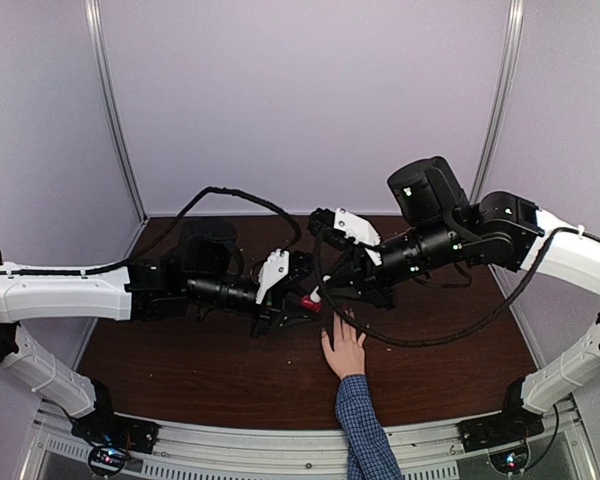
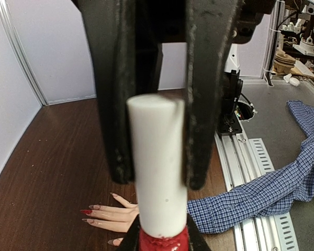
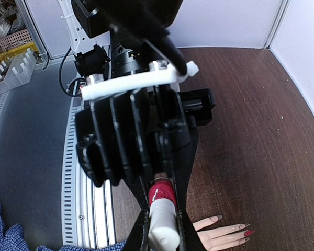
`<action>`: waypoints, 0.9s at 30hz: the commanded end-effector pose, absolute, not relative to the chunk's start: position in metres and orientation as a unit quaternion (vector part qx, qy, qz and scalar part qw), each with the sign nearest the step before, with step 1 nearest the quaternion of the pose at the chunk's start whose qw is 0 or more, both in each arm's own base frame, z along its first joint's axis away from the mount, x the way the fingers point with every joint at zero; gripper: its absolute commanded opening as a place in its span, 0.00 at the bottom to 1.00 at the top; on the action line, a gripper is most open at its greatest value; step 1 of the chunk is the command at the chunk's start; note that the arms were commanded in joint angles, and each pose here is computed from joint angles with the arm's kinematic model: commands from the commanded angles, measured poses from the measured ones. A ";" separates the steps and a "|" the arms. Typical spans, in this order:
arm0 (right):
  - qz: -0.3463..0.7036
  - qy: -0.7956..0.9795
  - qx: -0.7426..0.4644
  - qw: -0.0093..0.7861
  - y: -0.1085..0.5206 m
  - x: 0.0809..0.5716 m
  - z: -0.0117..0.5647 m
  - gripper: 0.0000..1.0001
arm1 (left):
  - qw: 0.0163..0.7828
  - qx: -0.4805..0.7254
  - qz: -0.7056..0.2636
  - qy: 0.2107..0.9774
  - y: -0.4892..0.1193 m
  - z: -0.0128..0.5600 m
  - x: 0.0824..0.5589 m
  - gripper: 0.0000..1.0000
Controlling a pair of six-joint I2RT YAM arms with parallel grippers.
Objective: Paint the nails
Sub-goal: Close the cap of the nail polish bottle.
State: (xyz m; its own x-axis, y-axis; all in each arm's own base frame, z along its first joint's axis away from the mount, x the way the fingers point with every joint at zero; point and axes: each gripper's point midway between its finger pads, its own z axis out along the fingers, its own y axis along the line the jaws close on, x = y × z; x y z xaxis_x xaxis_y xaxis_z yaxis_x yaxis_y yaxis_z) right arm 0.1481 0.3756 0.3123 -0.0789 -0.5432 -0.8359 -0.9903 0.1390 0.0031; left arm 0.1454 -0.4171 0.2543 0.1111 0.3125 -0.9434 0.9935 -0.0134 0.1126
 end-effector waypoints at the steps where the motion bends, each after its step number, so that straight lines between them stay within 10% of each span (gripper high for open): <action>1: 0.320 0.659 -0.587 0.345 0.379 0.142 0.305 0.00 | 0.492 0.584 -0.402 0.505 -0.422 0.291 0.144 0.00; 27: 0.239 0.780 -0.429 0.387 0.395 0.217 0.288 0.00 | 0.567 0.473 -0.335 0.585 -0.420 0.296 0.203 0.00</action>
